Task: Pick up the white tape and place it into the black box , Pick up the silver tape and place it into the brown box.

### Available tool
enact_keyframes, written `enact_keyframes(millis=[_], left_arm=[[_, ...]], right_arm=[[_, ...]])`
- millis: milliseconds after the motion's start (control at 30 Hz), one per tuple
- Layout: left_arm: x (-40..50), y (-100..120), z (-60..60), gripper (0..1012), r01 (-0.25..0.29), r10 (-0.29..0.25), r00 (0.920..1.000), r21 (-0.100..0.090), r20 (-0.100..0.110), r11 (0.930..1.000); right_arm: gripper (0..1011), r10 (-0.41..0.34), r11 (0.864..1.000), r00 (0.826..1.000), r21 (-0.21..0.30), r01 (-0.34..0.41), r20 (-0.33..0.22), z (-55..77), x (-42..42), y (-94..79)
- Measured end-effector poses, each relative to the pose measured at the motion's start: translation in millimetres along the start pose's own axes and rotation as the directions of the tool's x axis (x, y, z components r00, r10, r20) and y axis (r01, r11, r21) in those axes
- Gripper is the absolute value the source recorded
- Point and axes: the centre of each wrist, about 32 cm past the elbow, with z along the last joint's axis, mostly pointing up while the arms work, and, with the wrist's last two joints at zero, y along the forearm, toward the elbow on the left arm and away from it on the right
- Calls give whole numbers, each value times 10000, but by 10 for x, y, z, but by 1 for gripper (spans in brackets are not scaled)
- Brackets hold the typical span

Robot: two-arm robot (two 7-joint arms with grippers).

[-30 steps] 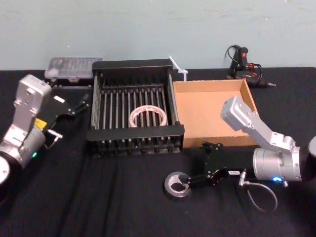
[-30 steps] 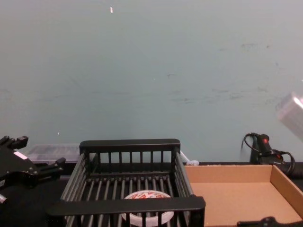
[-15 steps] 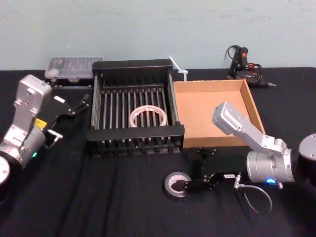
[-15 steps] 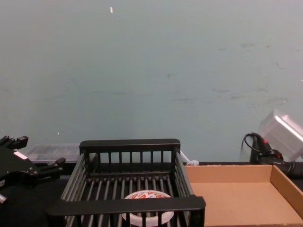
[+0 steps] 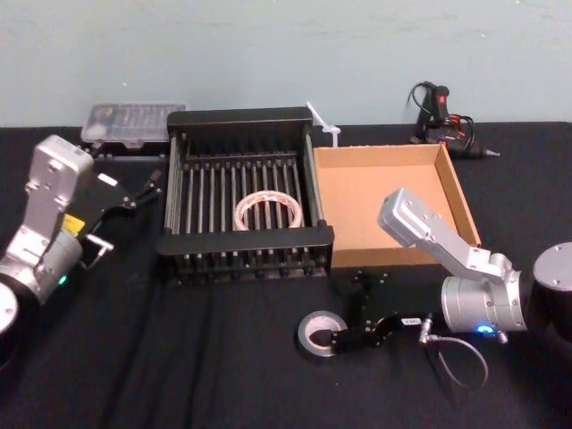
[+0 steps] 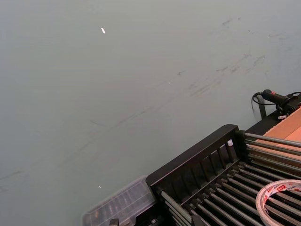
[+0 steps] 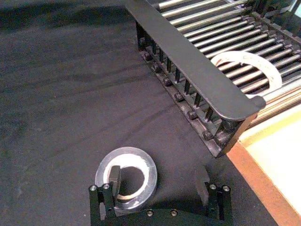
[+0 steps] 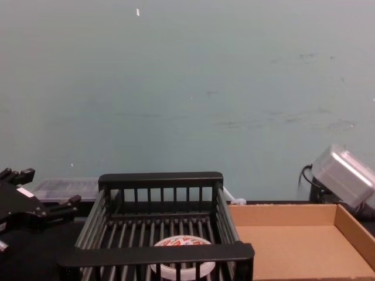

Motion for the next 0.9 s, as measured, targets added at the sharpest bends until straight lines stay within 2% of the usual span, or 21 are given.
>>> enact_keyframes(millis=[900], left_arm=[[0,0,0,1001,0,0,10000,0,0,10000]], right_arm=[[1002,9,10000,9999,-71,-10,-169,-19,30,46]])
